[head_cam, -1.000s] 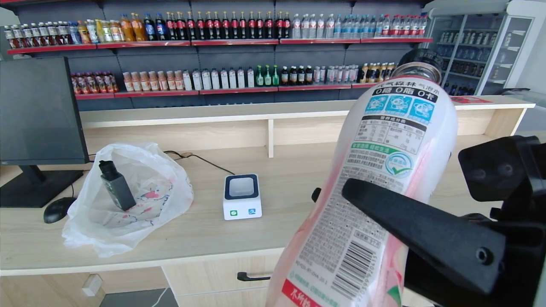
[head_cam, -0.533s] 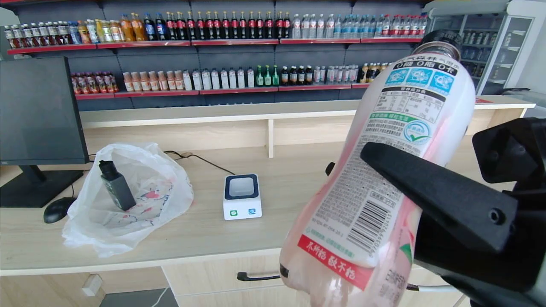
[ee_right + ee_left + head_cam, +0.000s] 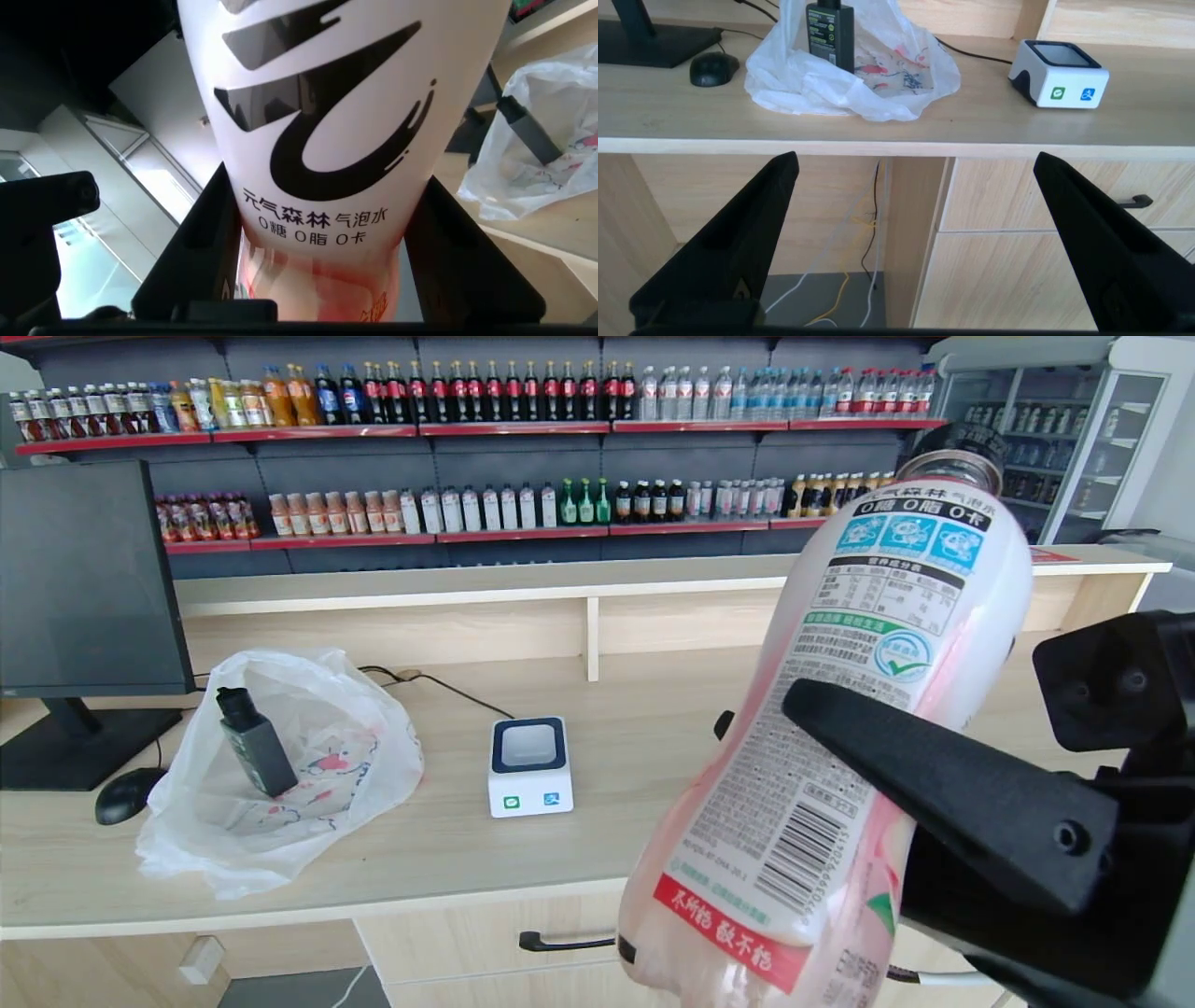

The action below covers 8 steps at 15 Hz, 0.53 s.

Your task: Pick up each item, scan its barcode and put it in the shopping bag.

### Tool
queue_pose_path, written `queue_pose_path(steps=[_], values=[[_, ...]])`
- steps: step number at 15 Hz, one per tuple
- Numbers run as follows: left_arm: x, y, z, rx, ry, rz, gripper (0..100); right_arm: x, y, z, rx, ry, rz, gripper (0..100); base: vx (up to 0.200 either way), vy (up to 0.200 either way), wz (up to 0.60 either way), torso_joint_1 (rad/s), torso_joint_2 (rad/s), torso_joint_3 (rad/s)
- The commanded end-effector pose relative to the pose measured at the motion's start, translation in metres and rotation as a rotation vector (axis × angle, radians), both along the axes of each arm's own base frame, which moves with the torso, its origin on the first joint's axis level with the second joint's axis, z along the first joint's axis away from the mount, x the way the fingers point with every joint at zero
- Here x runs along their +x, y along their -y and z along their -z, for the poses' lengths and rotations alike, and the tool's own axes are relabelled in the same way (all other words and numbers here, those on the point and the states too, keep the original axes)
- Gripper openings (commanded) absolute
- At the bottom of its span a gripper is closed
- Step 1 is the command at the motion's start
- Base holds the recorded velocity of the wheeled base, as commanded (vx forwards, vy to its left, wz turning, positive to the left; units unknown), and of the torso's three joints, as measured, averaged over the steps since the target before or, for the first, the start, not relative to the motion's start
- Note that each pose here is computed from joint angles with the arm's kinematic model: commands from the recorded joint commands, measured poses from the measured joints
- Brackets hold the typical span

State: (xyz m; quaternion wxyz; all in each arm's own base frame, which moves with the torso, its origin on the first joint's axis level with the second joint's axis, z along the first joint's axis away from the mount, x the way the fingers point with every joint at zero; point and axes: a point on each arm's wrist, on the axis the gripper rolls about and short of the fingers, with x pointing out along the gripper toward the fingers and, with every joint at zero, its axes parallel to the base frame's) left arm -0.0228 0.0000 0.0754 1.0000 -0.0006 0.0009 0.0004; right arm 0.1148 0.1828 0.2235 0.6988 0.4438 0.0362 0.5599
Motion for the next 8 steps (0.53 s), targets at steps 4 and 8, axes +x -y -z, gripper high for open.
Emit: queue_pose_path(steps=[4, 8], values=[[0.000, 0.000, 0.000, 0.000, 0.000, -0.001, 100, -0.005, 0.008, 0.031, -0.186, 0.094, 0.025, 0, 0.000, 0.000, 0.00, 0.000, 0.00, 0.000], [0.000, 0.000, 0.000, -0.002, 0.000, -0.002, 100, 0.011, 0.012, 0.054, -0.343, 0.177, 0.098, 0, 0.000, 0.000, 0.00, 0.000, 0.00, 0.000]])
